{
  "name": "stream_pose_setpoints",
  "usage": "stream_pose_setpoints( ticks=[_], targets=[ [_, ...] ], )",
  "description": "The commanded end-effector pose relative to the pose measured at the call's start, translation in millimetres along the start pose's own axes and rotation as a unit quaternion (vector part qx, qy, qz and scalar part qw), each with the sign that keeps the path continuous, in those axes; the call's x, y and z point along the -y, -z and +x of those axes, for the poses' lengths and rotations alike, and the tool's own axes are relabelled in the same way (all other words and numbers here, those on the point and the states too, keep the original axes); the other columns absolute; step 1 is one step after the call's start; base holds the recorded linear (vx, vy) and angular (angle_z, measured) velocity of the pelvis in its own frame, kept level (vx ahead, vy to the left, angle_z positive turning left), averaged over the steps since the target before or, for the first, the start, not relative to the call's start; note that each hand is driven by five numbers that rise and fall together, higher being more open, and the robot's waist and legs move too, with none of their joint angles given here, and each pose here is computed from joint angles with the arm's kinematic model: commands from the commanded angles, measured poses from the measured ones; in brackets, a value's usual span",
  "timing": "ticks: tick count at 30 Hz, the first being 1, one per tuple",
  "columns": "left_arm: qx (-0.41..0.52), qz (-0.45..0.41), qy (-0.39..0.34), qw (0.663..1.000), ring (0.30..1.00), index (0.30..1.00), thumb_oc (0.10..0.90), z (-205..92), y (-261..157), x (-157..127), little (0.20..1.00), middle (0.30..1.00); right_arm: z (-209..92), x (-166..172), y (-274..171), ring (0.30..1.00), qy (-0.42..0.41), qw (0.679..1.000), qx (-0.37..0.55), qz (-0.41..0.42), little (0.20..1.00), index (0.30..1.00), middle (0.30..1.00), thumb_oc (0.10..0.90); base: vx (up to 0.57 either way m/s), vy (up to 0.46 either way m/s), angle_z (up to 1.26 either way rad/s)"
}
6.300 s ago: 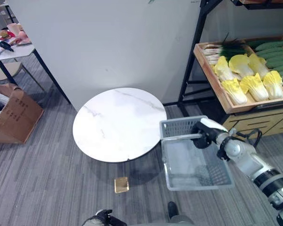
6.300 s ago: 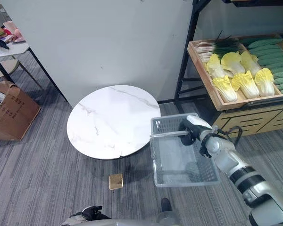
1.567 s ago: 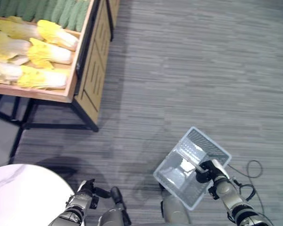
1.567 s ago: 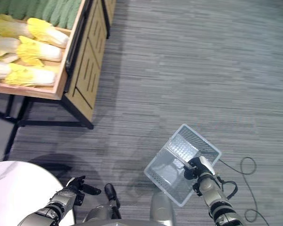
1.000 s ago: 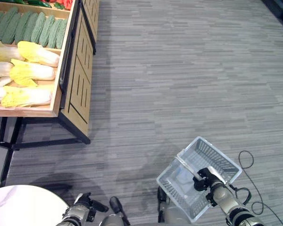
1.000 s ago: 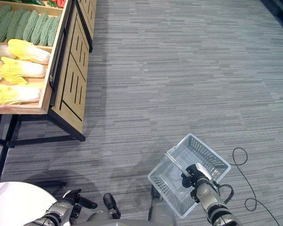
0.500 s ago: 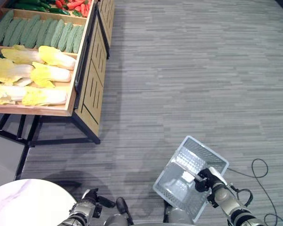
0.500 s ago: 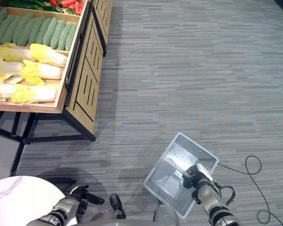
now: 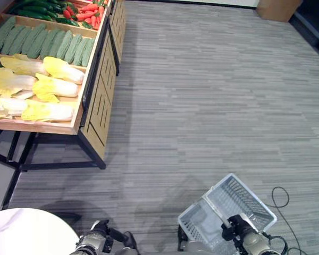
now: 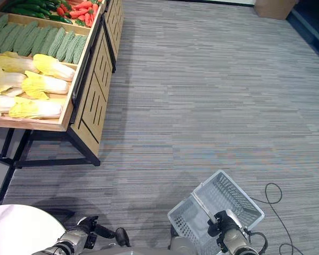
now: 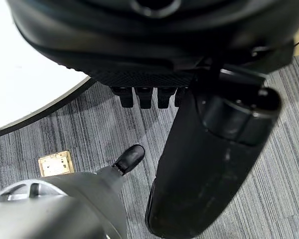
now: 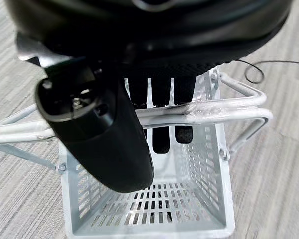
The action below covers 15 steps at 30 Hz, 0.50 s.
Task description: Get the vegetables into the basket
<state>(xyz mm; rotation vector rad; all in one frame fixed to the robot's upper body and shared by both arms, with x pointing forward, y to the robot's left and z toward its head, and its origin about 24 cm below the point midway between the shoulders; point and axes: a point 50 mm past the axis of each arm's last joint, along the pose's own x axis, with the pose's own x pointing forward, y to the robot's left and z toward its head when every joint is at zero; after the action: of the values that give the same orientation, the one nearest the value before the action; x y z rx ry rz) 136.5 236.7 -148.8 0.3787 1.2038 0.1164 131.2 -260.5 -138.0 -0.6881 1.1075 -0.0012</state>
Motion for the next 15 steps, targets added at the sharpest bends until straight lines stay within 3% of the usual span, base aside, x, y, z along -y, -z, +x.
stream_pose_setpoints(
  ticks=[1,15],
  targets=[
    [0.009,0.02,-0.022,1.0,1.0,1.0,0.9,1.4,-8.0,-8.6,1.0,1.0,5.7,28.4,-17.3,0.3,0.042,0.998,0.02,0.038,0.3,0.3,0.3,0.4,0.04,0.073,-0.06],
    [-0.008,0.049,-0.005,0.999,1.0,1.0,0.9,1.2,4.3,-2.0,1.0,1.0,2.4,8.4,27.9,0.3,0.005,0.995,-0.081,0.056,0.3,0.3,0.3,0.4,0.03,0.026,-0.03]
  ],
)
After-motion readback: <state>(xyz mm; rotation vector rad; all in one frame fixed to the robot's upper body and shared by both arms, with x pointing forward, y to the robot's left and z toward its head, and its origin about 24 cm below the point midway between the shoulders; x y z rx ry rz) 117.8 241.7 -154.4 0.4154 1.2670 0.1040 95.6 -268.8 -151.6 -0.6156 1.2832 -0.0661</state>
